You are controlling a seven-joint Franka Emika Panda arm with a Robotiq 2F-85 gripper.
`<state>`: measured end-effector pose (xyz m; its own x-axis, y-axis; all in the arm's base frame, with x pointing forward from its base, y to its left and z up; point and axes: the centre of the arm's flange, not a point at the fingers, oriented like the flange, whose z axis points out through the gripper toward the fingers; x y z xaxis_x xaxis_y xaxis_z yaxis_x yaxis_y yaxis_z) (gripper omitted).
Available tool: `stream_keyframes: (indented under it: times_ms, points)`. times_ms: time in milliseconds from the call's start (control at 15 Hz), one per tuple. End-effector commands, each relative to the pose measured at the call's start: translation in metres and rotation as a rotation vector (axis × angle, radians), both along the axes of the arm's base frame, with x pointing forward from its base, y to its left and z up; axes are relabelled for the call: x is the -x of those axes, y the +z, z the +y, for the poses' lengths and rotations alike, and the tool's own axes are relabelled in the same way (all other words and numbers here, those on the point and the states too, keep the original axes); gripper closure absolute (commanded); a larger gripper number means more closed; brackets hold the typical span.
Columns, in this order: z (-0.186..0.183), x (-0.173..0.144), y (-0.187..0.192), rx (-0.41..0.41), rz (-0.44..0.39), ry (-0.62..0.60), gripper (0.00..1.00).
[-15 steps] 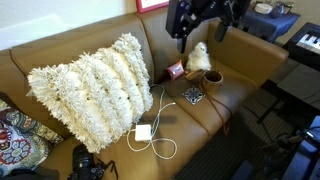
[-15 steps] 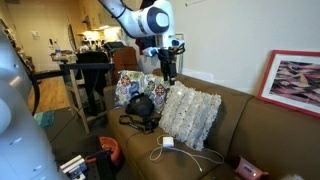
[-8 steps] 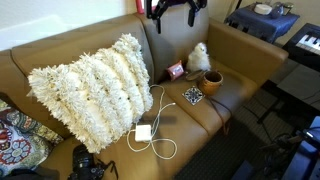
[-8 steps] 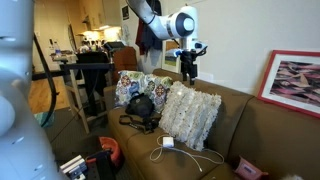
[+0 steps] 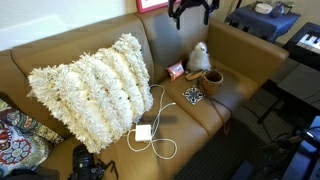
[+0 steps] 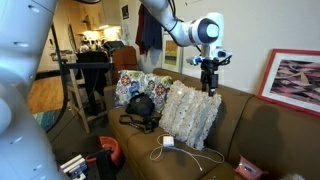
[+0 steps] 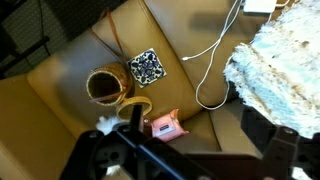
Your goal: Move the brown bag to the left side of the sofa
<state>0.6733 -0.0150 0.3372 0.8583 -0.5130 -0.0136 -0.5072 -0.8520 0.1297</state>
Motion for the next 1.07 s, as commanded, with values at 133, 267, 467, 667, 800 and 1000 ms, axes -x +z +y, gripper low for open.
stream_keyframes:
  times_ms: [133,267,467,667,800,1000]
  points:
    - [-0.086,0.010,-0.024,-0.044,0.053,-0.147,0.00]
    - [-0.110,0.017,-0.032,-0.060,0.064,-0.194,0.00]
    - [-0.134,0.027,-0.042,-0.072,0.072,-0.244,0.00]
    - [-0.143,0.040,-0.055,-0.094,0.076,-0.262,0.00]
    - [-0.140,0.048,-0.072,-0.106,0.090,-0.251,0.00]
    - [-0.134,0.058,-0.112,-0.131,0.152,-0.243,0.00]
